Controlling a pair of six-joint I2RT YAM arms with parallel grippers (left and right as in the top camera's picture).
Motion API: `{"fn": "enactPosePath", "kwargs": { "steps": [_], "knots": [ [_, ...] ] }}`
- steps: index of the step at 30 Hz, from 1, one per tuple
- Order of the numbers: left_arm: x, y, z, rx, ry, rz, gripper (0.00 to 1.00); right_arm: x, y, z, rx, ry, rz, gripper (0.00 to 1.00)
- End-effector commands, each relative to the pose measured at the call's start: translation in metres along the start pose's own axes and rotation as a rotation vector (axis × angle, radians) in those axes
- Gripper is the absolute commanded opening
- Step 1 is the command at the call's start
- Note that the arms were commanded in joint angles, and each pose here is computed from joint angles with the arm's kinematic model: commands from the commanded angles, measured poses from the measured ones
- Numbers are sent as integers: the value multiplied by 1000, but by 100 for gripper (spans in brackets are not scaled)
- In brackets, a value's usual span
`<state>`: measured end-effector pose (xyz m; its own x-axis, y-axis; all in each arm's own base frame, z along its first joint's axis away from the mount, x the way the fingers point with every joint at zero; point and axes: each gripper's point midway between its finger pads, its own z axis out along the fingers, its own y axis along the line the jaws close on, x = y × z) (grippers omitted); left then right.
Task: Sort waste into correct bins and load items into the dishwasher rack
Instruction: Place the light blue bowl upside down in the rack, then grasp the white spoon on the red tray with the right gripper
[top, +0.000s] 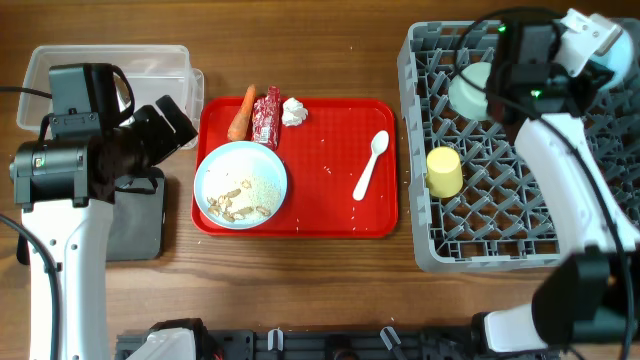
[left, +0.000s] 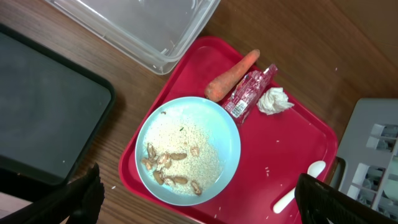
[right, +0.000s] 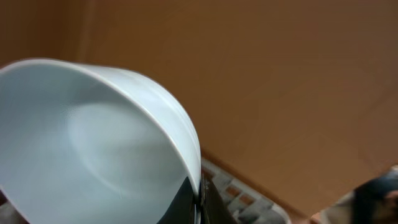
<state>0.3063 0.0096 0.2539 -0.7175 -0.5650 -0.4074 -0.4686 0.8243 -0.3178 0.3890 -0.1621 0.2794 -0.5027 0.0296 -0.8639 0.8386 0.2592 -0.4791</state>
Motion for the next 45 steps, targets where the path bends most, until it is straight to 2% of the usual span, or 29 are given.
{"fn": "enactPosePath", "kwargs": {
  "steps": [1,4,7,12,19,20,21,23,24,25,27,31,34,38,41,42,44,45],
  "knots": [
    [-4,1,-2,-9,-15,-12,100,14,-3,36,163,41,-245,5],
    [-4,1,-2,-9,-15,-12,100,23,14,63,139,60,-291,4],
    [-4,1,-2,-8,-15,-12,100,32,43,67,10,54,-334,4],
    [-4,1,-2,-8,-15,-12,100,46,59,76,-8,68,-362,4],
    [-4,1,-2,-8,-15,-12,100,66,107,52,-224,60,-462,5],
    [-4,1,-2,-8,-15,-12,100,66,109,49,-232,57,-466,8],
    [-4,1,-2,-8,-15,-12,100,66,112,46,-240,53,-472,16],
    [-4,1,-2,-9,-15,-12,100,66,115,39,-253,45,-481,55],
    [-4,1,-2,-8,-15,-12,100,67,116,35,-261,47,-486,63],
    [-4,1,-2,-8,-15,-12,100,66,115,31,-272,49,-472,69],
    [-4,1,-2,-8,-15,-12,100,61,118,20,-350,49,-447,70],
    [-4,1,-2,-8,-15,-12,100,34,117,-28,-651,28,-350,71],
    [-4,1,-2,-9,-15,-12,100,9,105,-67,-804,-11,-267,71],
    [-4,1,-2,-8,-15,-12,100,-2,102,-171,-1196,-33,-199,71],
    [-4,1,-2,-9,-15,-12,100,28,110,-244,-1478,103,-212,68],
    [-4,1,-2,-8,-15,-12,100,53,113,-280,-1603,243,-229,65],
    [-4,1,-2,-8,-15,-12,100,87,116,-315,-1683,430,-262,61],
    [-4,1,-2,-8,-15,-12,100,105,118,-325,-1660,531,-273,58]
  ]
}}
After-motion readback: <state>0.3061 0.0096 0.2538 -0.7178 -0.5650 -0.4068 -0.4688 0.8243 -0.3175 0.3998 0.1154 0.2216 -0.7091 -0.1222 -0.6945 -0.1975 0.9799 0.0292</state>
